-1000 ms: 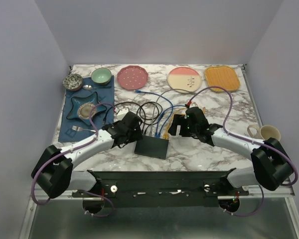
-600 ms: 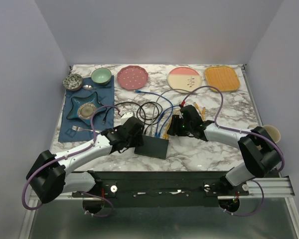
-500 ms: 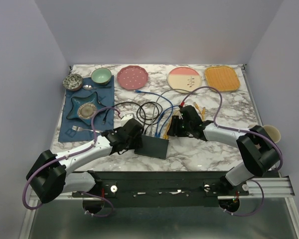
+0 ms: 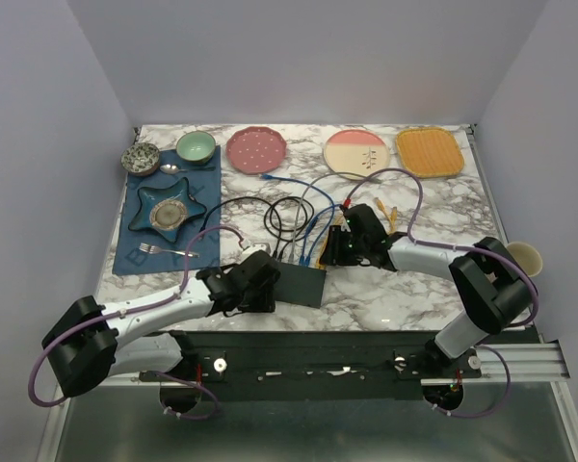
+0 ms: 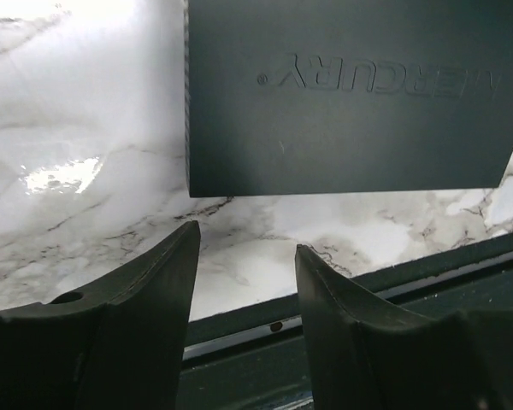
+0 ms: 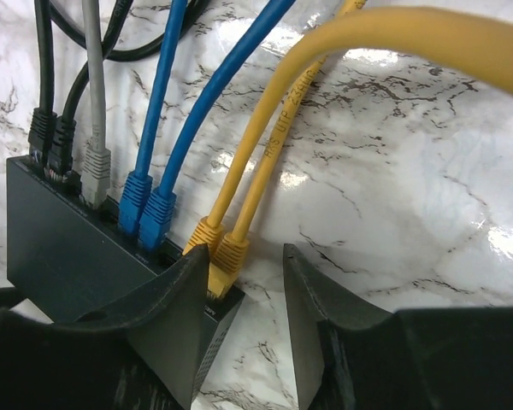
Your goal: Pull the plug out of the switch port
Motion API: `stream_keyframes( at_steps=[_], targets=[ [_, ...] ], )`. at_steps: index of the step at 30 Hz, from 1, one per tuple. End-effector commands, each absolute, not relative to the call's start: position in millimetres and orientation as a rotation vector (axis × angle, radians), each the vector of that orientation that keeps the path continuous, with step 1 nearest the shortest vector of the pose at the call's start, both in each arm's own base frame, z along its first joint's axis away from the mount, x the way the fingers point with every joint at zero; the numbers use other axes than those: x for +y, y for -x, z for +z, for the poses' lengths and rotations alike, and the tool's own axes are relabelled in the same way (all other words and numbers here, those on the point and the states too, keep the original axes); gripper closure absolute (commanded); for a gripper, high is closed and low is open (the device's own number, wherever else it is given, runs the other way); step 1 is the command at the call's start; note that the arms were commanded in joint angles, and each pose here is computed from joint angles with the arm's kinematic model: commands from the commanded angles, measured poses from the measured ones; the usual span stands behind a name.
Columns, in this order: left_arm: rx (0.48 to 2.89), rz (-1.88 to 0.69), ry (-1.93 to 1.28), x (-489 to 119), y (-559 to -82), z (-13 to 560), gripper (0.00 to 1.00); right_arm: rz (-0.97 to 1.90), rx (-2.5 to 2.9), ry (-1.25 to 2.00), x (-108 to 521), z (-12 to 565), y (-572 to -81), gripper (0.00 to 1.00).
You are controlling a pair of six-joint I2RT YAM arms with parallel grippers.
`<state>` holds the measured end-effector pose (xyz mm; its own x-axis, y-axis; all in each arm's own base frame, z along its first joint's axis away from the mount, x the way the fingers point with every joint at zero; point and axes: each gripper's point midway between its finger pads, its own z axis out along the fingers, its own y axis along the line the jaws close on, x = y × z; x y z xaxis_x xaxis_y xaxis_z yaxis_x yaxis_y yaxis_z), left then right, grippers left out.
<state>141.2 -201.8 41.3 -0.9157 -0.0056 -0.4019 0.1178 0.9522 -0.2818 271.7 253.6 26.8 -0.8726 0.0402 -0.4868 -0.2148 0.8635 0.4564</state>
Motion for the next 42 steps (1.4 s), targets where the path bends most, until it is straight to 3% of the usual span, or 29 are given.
stream_keyframes(
  at_steps=[1,6,8,9,14,26,34,40,42],
  targets=[
    [2.742,-0.456,-0.091,-206,-131,31,0.47,0.728,2.572,0.182,262,21,-265,0.53],
    [2.783,-0.388,-0.120,-210,-135,12,0.57,0.748,2.583,0.224,267,19,-254,0.67],
    [2.793,-0.339,-0.122,-211,-141,5,0.58,0.756,2.596,0.251,269,17,-248,0.79],
    [2.787,-0.304,-0.118,-209,-145,3,0.63,0.760,2.596,0.263,269,17,-247,0.79],
    [2.761,-0.172,-0.144,-218,-170,4,0.64,0.722,2.639,0.350,269,14,-227,0.86],
    [2.715,-0.233,-0.117,-245,-228,20,0.59,0.629,2.718,0.531,267,5,-174,0.82],
    [2.678,-0.255,0.056,-222,-275,39,0.56,0.644,2.721,0.653,286,9,-158,0.80],
    [2.599,-0.233,0.194,-198,-307,67,0.53,0.536,2.579,0.583,283,54,-185,0.72],
    [2.580,-0.215,0.234,-190,-312,73,0.52,0.455,2.507,0.531,276,76,-202,0.64]
  ],
)
